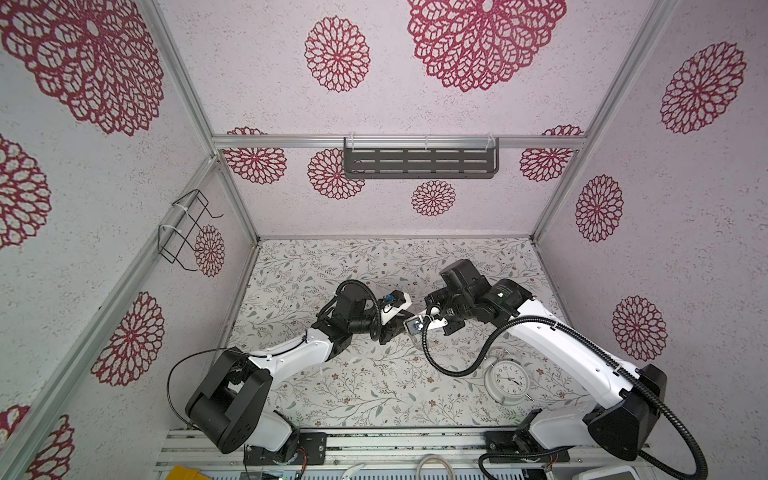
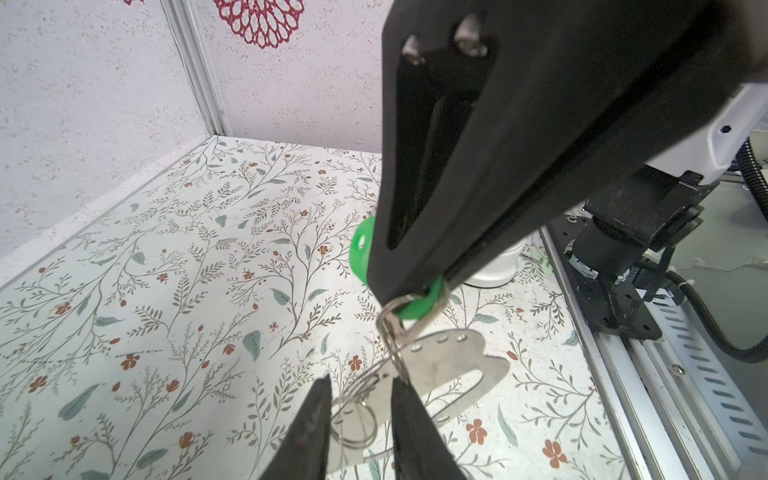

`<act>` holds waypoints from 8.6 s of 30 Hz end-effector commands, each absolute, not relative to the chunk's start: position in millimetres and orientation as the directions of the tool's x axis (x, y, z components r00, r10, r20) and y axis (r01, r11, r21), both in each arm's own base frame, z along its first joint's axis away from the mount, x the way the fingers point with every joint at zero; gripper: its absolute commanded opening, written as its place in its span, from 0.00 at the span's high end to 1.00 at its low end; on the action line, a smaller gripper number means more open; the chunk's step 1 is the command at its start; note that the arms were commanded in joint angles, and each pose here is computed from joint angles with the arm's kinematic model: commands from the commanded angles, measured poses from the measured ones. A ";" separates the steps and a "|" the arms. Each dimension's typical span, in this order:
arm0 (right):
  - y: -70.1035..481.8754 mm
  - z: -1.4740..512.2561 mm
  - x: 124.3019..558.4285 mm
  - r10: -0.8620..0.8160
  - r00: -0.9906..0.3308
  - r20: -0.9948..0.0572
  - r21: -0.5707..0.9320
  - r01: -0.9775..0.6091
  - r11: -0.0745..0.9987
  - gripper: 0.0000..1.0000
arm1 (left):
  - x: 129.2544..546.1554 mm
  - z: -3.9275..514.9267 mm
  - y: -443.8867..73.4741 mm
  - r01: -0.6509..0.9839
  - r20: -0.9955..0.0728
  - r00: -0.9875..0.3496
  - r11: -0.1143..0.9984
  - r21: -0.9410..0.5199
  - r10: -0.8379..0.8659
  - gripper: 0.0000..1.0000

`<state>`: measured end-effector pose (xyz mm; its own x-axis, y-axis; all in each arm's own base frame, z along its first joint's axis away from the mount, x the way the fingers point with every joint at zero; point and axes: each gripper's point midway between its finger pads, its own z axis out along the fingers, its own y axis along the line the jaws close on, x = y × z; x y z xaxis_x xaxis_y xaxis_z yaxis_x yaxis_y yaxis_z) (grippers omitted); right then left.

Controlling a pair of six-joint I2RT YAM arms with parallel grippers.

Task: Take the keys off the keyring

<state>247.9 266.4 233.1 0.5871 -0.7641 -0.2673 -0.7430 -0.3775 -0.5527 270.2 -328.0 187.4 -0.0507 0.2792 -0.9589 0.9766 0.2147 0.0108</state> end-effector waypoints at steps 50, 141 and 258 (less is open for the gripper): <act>294.8 253.5 251.1 -0.739 0.537 -0.406 -0.581 -0.777 -0.245 1.00 | 276.9 218.1 -325.8 0.941 -0.966 0.014 0.322 0.100 0.258 1.00; 284.5 243.4 234.3 -0.675 0.535 -0.508 -0.628 -0.766 -0.135 1.00 | 274.4 222.5 -316.6 0.857 -0.892 0.105 0.414 0.305 0.439 1.00; 288.8 296.8 271.1 -0.589 0.778 -0.220 -0.887 -0.411 -0.211 1.00 | 279.4 247.0 -312.7 0.973 -0.972 0.041 0.210 0.091 0.231 0.81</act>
